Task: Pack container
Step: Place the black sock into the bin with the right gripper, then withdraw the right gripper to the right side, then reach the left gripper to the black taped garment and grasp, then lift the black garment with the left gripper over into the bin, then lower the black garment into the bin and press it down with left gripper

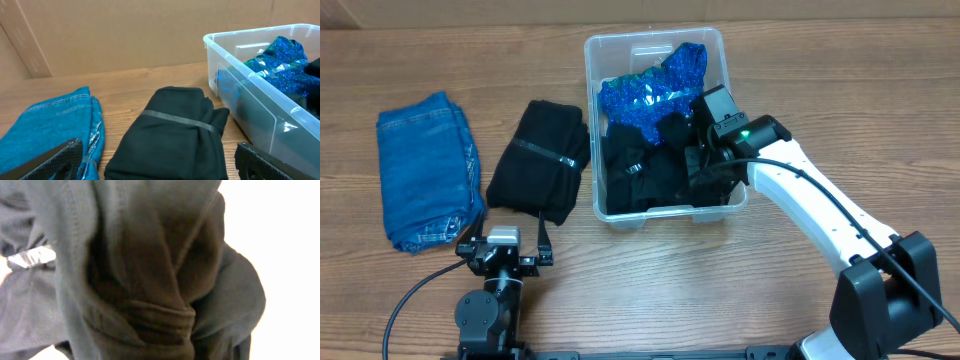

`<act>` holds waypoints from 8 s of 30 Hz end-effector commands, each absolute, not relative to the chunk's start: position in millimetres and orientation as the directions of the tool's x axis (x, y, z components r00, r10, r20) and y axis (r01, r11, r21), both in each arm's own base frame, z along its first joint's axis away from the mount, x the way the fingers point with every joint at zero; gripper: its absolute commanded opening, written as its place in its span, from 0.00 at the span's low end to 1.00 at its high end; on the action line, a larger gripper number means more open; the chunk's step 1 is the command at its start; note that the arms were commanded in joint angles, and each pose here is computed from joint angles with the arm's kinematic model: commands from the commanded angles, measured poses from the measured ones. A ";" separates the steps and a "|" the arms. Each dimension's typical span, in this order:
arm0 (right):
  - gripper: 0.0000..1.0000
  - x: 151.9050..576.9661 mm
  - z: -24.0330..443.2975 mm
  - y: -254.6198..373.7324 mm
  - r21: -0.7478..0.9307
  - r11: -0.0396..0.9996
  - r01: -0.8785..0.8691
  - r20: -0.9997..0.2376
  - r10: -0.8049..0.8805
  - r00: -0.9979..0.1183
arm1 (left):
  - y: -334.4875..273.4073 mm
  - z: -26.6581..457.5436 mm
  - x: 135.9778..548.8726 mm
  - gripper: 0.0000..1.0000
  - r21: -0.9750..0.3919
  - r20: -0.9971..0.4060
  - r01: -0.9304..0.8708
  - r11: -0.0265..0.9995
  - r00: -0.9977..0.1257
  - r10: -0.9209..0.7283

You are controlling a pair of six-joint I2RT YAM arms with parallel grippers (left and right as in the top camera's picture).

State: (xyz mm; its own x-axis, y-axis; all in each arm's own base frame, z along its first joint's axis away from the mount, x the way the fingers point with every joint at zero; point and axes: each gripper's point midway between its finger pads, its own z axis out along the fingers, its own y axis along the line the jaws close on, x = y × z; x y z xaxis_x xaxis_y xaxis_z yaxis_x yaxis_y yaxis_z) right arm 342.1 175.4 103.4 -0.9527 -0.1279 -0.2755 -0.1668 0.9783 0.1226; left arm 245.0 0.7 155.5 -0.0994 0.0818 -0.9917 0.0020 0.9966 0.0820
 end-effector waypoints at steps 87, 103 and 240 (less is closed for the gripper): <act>1.00 377.5 227.5 -62.3 -0.076 0.913 0.400 -0.439 0.329 -0.836 | 48.9 50.3 419.4 1.00 -0.139 -0.181 0.089 0.986 -0.981 0.063; 1.00 377.5 227.5 -62.3 -0.076 0.913 0.400 -0.439 0.329 -0.836 | 44.1 -10.7 415.4 0.04 -0.200 -0.050 0.067 0.977 -0.997 0.058; 1.00 377.5 227.5 -62.3 -0.076 0.913 0.400 -0.439 0.329 -0.836 | -269.9 196.0 417.3 0.04 -0.761 -0.398 0.034 0.648 -0.813 -0.424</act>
